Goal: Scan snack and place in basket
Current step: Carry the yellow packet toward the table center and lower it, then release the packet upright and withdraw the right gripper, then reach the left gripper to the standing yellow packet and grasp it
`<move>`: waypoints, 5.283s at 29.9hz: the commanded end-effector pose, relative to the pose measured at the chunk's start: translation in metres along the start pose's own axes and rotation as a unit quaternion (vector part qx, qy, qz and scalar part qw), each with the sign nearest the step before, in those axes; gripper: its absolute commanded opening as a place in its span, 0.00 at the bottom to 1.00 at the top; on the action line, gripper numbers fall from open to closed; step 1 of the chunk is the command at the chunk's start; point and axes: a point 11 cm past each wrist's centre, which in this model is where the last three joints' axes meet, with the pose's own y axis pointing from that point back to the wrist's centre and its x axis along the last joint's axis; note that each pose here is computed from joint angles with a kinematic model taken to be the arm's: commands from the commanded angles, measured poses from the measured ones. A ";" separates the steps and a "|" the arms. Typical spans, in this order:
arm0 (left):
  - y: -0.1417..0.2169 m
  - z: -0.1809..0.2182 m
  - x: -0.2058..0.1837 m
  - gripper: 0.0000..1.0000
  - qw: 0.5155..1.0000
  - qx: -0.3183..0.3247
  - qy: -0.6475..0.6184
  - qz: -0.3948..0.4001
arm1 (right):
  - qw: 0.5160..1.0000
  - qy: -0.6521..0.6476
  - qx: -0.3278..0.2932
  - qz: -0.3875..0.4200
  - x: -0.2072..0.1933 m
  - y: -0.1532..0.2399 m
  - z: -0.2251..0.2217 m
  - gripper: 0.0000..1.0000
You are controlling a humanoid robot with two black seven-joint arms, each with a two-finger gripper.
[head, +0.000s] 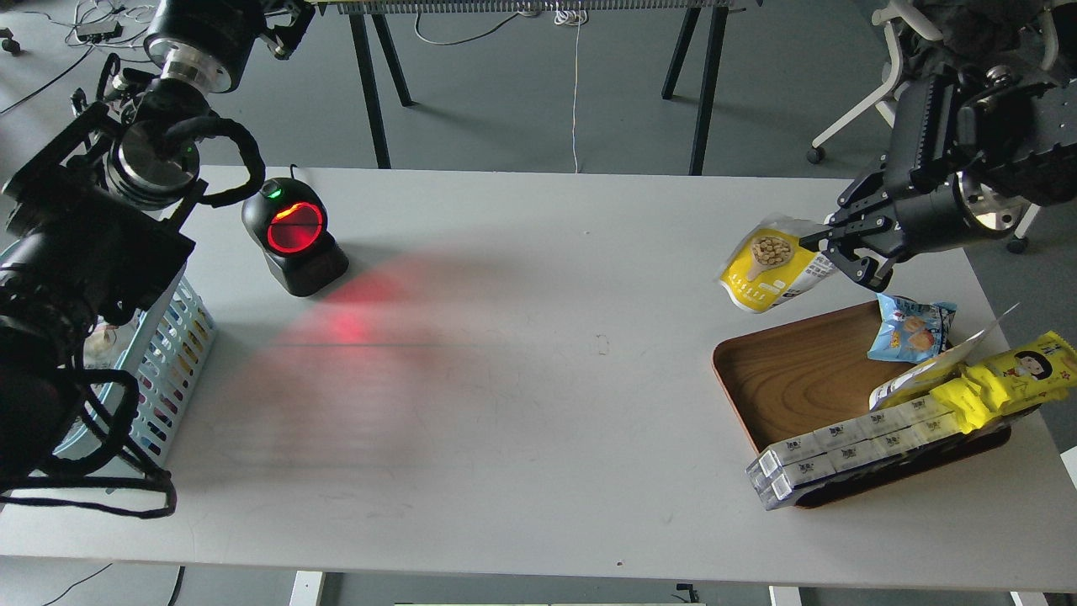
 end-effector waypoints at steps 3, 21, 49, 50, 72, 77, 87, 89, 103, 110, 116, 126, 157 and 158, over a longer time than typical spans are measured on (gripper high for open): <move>0.000 -0.003 -0.001 1.00 1.000 0.002 0.002 0.000 | 0.999 0.018 0.007 0.031 0.047 0.000 0.000 0.00; 0.001 -0.003 0.001 1.00 1.000 0.002 0.001 0.002 | 0.988 -0.008 0.129 0.082 0.143 -0.084 -0.067 0.00; 0.001 -0.002 0.001 1.00 1.000 0.000 0.001 0.002 | 0.985 0.013 0.149 0.084 0.160 -0.146 -0.093 0.02; 0.001 -0.001 0.002 1.00 1.000 0.000 0.000 0.002 | 0.985 0.014 0.149 0.084 0.161 -0.145 -0.093 0.03; -0.001 0.005 -0.001 1.00 1.000 -0.001 -0.003 -0.002 | 0.977 -0.022 0.150 0.148 0.194 -0.086 -0.081 0.76; -0.001 0.005 -0.002 1.00 1.000 0.003 -0.005 -0.003 | 0.971 -0.075 0.134 0.185 0.199 -0.046 -0.061 0.93; 0.000 0.009 -0.002 1.00 0.999 0.026 -0.039 -0.010 | 0.852 -0.305 0.121 0.408 0.190 0.034 0.011 1.00; -0.002 0.006 -0.006 1.00 0.998 0.036 -0.051 -0.015 | 0.826 -0.346 0.109 0.432 0.175 0.043 0.030 1.00; -0.043 0.003 -0.103 1.00 0.966 0.102 -0.195 -0.134 | 0.540 -0.626 0.084 0.557 0.063 0.085 0.133 1.00; -0.036 0.014 -0.147 1.00 0.912 0.140 -0.317 -0.218 | 0.399 -0.690 0.108 0.594 0.034 0.085 0.149 1.00; -0.005 0.004 -0.183 1.00 0.823 0.183 -0.436 -0.314 | 0.254 -0.728 0.137 0.621 0.008 0.067 0.156 1.00; 0.078 -0.040 -0.236 0.99 0.600 0.187 -0.616 -0.475 | 0.066 -0.740 0.153 0.652 -0.037 0.034 0.159 1.00; 0.169 -0.183 -0.120 0.90 0.067 0.172 -0.776 -0.603 | -0.063 -0.777 0.207 0.591 -0.075 -0.052 0.109 1.00; 0.170 -0.184 -0.119 0.90 0.067 0.174 -0.776 -0.603 | -0.062 -0.780 0.207 0.588 -0.073 -0.053 0.109 1.00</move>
